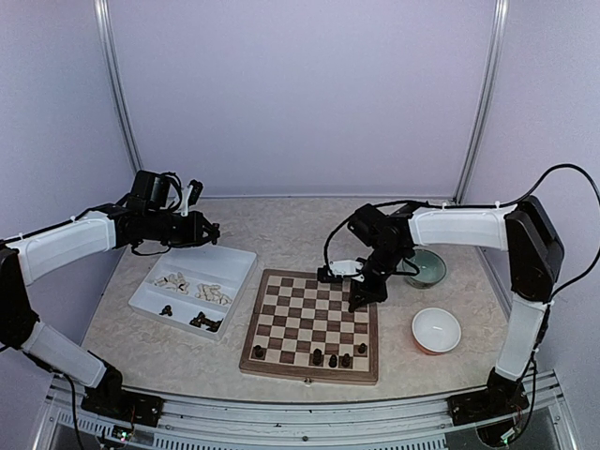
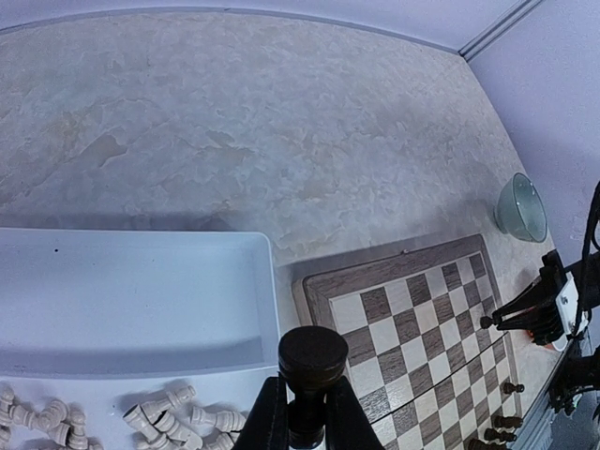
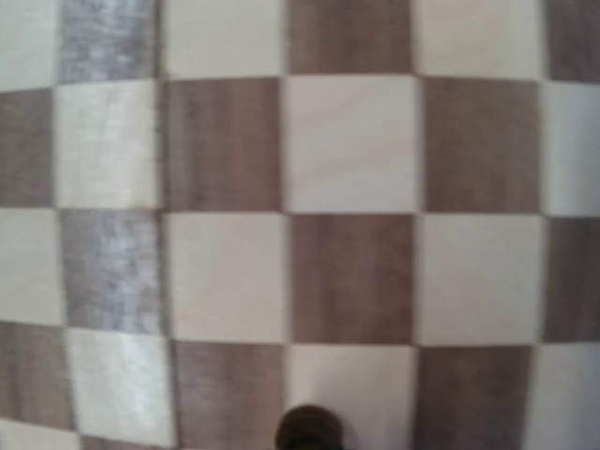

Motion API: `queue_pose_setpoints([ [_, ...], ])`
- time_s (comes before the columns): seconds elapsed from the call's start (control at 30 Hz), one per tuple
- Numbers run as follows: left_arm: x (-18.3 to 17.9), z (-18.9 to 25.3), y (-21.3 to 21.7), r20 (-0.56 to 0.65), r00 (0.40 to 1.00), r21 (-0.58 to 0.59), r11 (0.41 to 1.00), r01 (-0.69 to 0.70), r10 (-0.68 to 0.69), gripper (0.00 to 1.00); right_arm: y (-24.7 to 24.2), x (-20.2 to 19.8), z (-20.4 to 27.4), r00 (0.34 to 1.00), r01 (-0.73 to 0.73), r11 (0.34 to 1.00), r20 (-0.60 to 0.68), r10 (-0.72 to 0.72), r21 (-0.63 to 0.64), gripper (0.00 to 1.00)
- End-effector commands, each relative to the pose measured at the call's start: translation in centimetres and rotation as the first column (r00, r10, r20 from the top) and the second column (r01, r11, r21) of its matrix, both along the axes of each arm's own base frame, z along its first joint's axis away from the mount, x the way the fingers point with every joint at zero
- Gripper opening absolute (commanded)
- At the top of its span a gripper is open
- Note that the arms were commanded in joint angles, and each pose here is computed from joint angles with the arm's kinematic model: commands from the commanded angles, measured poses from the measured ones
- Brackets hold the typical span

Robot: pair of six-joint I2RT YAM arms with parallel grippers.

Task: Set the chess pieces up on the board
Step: Move the pawn to b7.

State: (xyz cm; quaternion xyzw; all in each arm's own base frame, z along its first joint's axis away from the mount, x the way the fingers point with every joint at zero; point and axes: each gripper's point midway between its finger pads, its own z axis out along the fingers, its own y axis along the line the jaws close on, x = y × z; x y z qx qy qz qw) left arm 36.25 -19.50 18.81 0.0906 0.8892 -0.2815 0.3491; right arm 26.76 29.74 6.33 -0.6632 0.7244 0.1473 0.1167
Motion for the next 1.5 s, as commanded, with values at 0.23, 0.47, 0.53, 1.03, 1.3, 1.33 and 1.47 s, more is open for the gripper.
queue_pose_setpoints([
  [0.23,0.2,-0.2,-0.2,0.001,1.0,-0.002,1.0,0.011,-0.011,0.12,1.1,-6.1,0.9,0.986,-0.162,0.987,-0.034,0.162,-0.006,0.11],
  [0.47,0.2,-0.3,-0.2,-0.001,1.0,-0.003,1.0,0.011,-0.011,0.13,0.9,-8.5,0.2,0.971,-0.222,0.975,-0.091,0.219,-0.022,0.11],
  [0.53,0.2,-0.2,-0.2,-0.001,1.0,-0.004,1.0,0.01,-0.01,0.13,0.9,-9.2,0.2,0.966,-0.236,0.972,-0.111,0.232,-0.019,0.11],
  [1.03,0.2,-0.3,-0.1,-0.003,1.0,0.0,1.0,0.01,-0.01,0.12,1.8,-11.5,-0.3,0.943,-0.294,0.956,-0.166,0.287,-0.013,0.11],
  [1.3,0.2,-0.5,-0.2,-0.009,1.0,0.0,1.0,0.014,-0.014,0.12,2.1,-10.9,-0.6,0.95,-0.284,0.959,-0.141,0.278,-0.024,0.12],
  [1.33,0.2,-0.5,-0.2,-0.009,1.0,0.0,1.0,0.013,-0.013,0.13,2.1,-10.9,-0.6,0.95,-0.285,0.958,-0.137,0.279,-0.025,0.15],
  [1.47,0.2,-0.5,-0.2,-0.011,1.0,-0.001,1.0,0.015,-0.015,0.13,2.5,-11.0,-0.2,0.95,-0.287,0.958,-0.135,0.283,-0.009,0.28],
])
